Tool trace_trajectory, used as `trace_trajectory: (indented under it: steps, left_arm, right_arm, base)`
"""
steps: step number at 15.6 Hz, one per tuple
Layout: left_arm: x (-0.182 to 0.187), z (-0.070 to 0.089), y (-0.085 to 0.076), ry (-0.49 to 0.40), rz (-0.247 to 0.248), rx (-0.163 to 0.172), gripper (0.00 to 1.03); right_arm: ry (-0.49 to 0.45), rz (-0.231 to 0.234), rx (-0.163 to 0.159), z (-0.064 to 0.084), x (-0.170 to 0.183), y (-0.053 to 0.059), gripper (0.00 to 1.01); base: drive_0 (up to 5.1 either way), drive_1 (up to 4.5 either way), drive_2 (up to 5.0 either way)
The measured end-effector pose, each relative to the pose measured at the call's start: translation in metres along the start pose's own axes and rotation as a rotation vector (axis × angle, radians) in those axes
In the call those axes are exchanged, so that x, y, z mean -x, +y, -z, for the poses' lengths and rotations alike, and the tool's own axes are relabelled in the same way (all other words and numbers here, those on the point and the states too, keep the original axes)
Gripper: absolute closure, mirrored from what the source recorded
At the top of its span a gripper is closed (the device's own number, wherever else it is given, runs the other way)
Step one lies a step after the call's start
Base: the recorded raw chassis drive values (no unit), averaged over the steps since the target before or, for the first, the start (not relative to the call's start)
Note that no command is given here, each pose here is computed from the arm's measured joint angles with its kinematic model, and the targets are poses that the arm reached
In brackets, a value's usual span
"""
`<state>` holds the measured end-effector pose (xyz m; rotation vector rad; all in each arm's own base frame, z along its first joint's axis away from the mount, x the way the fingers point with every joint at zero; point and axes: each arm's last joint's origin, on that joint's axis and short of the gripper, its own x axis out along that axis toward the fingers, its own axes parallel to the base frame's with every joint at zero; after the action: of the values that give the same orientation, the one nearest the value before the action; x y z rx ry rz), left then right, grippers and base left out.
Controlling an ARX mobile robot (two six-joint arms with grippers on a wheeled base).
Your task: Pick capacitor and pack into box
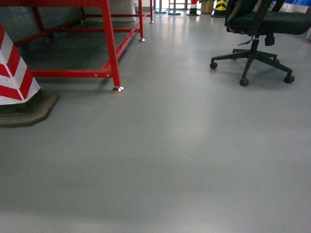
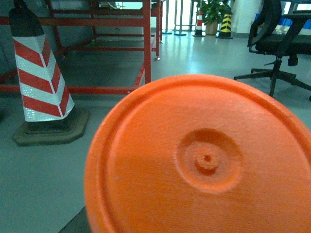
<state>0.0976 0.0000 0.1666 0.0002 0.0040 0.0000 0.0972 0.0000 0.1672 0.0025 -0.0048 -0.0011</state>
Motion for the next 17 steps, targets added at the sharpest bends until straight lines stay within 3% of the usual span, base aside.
trace_trajectory:
  steps: [17]
  left_arm:
    - [0.0, 0.0001, 0.0, 0.001, 0.0, 0.0, 0.59]
  right_arm:
    - [0.0, -0.001, 0.0, 0.0, 0.0, 0.0, 0.03]
  base:
    - [-5.1, 2.36, 2.4]
